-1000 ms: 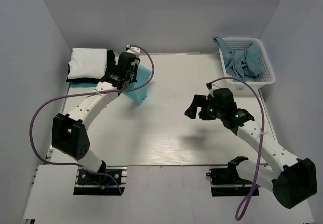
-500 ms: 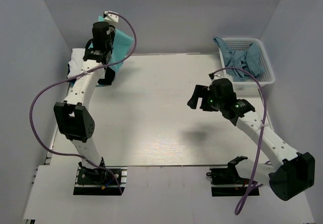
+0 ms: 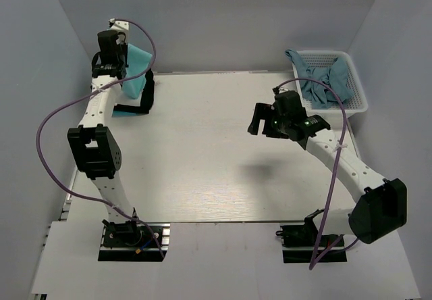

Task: Fold and stack the t-shirts
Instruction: Put the neatly folded tshirt into the corner of the board with the left arm

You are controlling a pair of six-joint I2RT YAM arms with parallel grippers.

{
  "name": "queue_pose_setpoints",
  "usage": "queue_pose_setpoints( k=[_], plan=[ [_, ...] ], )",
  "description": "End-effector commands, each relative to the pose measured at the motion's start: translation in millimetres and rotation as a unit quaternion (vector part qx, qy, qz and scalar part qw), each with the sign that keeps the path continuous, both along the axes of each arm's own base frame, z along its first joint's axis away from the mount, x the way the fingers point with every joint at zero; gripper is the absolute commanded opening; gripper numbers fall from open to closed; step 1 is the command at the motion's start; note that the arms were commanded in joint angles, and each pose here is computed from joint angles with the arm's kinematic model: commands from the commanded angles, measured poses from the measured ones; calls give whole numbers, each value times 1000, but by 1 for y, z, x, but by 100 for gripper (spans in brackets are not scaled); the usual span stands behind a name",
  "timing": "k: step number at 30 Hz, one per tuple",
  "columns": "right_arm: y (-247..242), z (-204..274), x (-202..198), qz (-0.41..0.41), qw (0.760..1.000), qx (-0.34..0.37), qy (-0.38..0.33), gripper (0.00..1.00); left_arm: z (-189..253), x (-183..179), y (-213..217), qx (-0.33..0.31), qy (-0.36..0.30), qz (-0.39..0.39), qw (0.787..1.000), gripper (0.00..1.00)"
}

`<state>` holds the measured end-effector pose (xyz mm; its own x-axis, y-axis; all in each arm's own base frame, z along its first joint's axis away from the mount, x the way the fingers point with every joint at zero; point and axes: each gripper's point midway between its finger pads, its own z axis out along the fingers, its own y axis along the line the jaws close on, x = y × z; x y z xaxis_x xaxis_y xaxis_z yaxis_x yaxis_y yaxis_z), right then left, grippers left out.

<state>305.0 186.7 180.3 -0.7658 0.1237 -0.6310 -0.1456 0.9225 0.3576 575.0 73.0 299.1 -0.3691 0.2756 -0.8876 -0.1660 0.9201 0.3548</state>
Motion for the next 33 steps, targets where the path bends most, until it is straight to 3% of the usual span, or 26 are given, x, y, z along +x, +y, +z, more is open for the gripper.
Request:
queue_pose_setpoints(
  k=[1, 7, 8, 10, 11, 12, 13, 16, 22, 27, 31, 33],
  plan=[
    [1, 13, 13, -2, 1000, -5, -15, 90, 12, 2, 17, -36, -36, 12, 999, 0],
    [7, 11, 23, 0, 1000, -6, -7, 90, -10, 10, 53, -68, -36, 45, 996, 0],
    [8, 10, 24, 3, 1000, -8, -6, 90, -15, 12, 62, -72, -34, 54, 995, 8],
    [9, 8, 26, 2, 1000, -9, -3, 90, -30, 17, 68, -81, -27, 58, 995, 31],
    [9, 8, 28, 2, 1000, -12, -4, 90, -31, 16, 77, -83, -29, 72, 993, 77],
    [9, 7, 29, 2, 1000, -13, -3, 90, -29, 19, 80, -86, -39, 82, 992, 94],
    [11, 4, 31, 3, 1000, -14, 2, 90, -40, 21, 90, -88, -33, 99, 991, 100],
    [13, 3, 33, 6, 1000, -14, 6, 90, -30, 26, 114, -100, -55, 144, 983, 100],
    [18, 1, 37, 11, 1000, -10, 12, 90, -24, 35, 107, -129, -59, 115, 983, 100],
    [17, -5, 37, 9, 1000, -6, 7, 90, -32, 37, 74, -170, -36, 49, 984, 100],
    [27, -10, 29, 36, 999, 12, 22, 90, -48, 40, 15, -206, 1, -62, 977, 100],
    [26, -14, 27, 36, 999, 8, 27, 90, -79, 43, 5, -220, 37, -73, 972, 100]
  ],
)
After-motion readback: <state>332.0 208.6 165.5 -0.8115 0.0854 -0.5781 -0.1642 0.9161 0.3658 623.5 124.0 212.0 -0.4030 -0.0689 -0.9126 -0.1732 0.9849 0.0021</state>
